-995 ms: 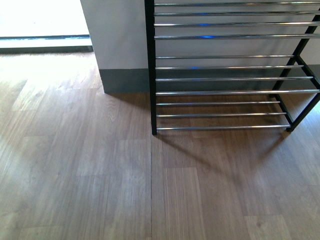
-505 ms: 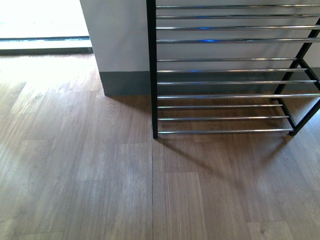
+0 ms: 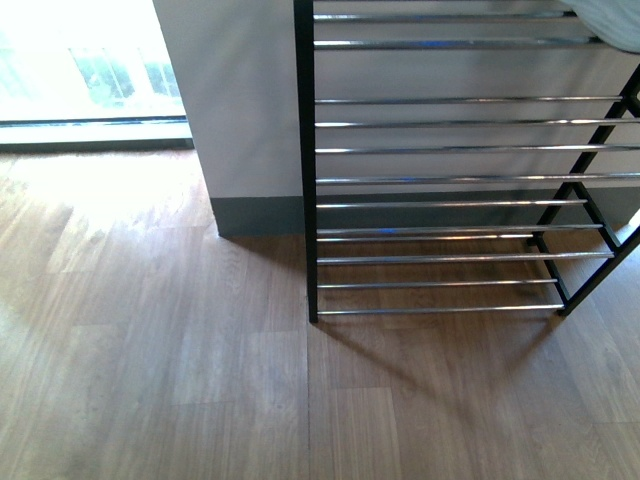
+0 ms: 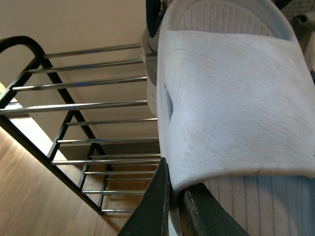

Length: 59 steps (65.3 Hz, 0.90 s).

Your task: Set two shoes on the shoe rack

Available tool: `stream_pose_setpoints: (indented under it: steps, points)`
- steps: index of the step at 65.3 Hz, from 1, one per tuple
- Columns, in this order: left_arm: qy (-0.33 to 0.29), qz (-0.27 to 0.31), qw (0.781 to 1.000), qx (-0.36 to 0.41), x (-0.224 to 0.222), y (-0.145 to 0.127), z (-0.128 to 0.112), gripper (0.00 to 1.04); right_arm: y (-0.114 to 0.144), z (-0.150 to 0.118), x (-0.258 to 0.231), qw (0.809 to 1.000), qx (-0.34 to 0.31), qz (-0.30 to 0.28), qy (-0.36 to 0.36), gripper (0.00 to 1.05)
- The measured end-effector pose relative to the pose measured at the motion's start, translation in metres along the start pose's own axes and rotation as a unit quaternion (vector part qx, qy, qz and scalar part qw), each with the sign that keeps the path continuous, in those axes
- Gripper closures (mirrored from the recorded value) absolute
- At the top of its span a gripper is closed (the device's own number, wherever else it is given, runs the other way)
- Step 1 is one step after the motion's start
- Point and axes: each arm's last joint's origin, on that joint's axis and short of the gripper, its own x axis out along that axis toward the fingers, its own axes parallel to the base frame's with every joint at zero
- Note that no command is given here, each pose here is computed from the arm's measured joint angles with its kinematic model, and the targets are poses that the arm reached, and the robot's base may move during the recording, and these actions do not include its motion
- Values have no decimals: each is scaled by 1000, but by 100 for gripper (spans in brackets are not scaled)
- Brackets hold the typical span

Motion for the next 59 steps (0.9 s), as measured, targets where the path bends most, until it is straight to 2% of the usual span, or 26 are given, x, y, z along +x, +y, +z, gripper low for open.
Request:
stream_pose_setpoints:
  steps: [59]
  points:
    - [0,0,1000,2,0,0,0,103,0,0,0,1000,0,0,0,103]
